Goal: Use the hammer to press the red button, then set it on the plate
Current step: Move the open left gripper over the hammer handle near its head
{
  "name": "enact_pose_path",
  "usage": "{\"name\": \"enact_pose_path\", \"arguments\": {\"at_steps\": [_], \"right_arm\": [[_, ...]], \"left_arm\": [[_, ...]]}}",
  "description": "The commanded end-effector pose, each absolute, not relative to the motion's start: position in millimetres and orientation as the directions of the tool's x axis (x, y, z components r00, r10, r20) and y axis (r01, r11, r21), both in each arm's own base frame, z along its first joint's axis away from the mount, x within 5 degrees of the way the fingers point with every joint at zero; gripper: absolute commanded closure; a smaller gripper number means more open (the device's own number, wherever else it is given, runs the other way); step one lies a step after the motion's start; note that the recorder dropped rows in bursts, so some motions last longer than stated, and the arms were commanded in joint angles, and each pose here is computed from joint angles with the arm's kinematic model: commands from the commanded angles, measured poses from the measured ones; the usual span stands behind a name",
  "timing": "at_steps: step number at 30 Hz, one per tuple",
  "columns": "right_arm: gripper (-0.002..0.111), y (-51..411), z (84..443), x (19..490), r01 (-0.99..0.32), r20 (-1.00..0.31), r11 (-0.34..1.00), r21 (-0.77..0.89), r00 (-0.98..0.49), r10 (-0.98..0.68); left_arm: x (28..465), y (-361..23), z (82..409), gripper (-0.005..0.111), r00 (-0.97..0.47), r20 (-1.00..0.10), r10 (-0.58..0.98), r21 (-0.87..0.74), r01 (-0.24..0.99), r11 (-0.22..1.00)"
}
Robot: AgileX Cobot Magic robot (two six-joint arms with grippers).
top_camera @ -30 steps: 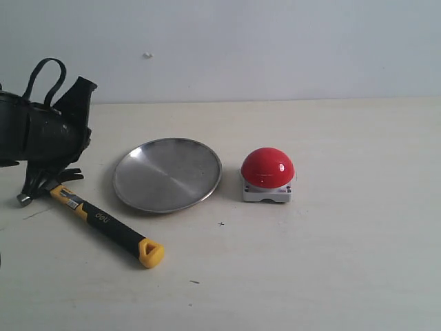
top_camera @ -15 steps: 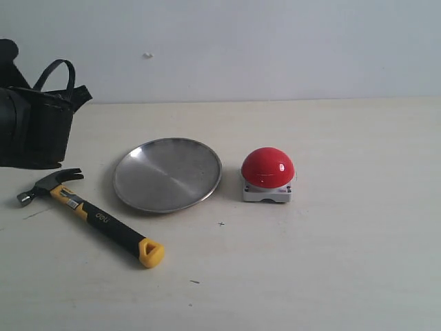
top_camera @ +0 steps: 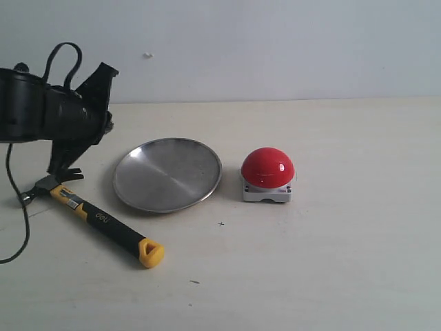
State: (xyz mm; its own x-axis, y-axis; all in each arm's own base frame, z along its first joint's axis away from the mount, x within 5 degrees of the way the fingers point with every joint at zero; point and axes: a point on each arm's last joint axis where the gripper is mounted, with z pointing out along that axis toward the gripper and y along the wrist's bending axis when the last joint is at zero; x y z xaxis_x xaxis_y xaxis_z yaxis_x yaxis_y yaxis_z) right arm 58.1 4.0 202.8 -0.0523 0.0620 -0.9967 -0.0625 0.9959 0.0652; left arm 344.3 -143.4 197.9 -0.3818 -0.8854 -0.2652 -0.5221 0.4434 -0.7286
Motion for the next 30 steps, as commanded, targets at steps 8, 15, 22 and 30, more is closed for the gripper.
{"name": "enact_pose_path", "arguments": {"at_steps": [8,15,22,30], "right_arm": [[0.108,3.6,201.4,57.9,-0.056,-0.997,0.996,0.066,-0.054,0.063],[0.108,3.6,201.4,57.9,-0.056,-0.997,0.996,0.066,-0.054,0.063],[0.108,3.6,201.4,57.9,-0.056,-0.997,0.996,0.066,-0.054,0.063],[0.108,3.6,201.4,57.9,-0.056,-0.996,0.996,0.068,-0.054,0.065]], "left_arm": [[332.4,-144.5,200.1,0.107,-0.330,0.497,-0.803,-0.573,-0.819,-0.018],[316.6,-143.5,192.7,0.107,-0.253,0.270,-0.929,-0.451,-0.886,0.110],[299.8,-153.8,226.4,0.107,-0.190,-0.312,-0.931,-0.261,-0.925,0.276],[312.2,-172.0,229.8,0.107,-0.272,-0.427,-0.862,-0.171,-0.912,0.372]]}}
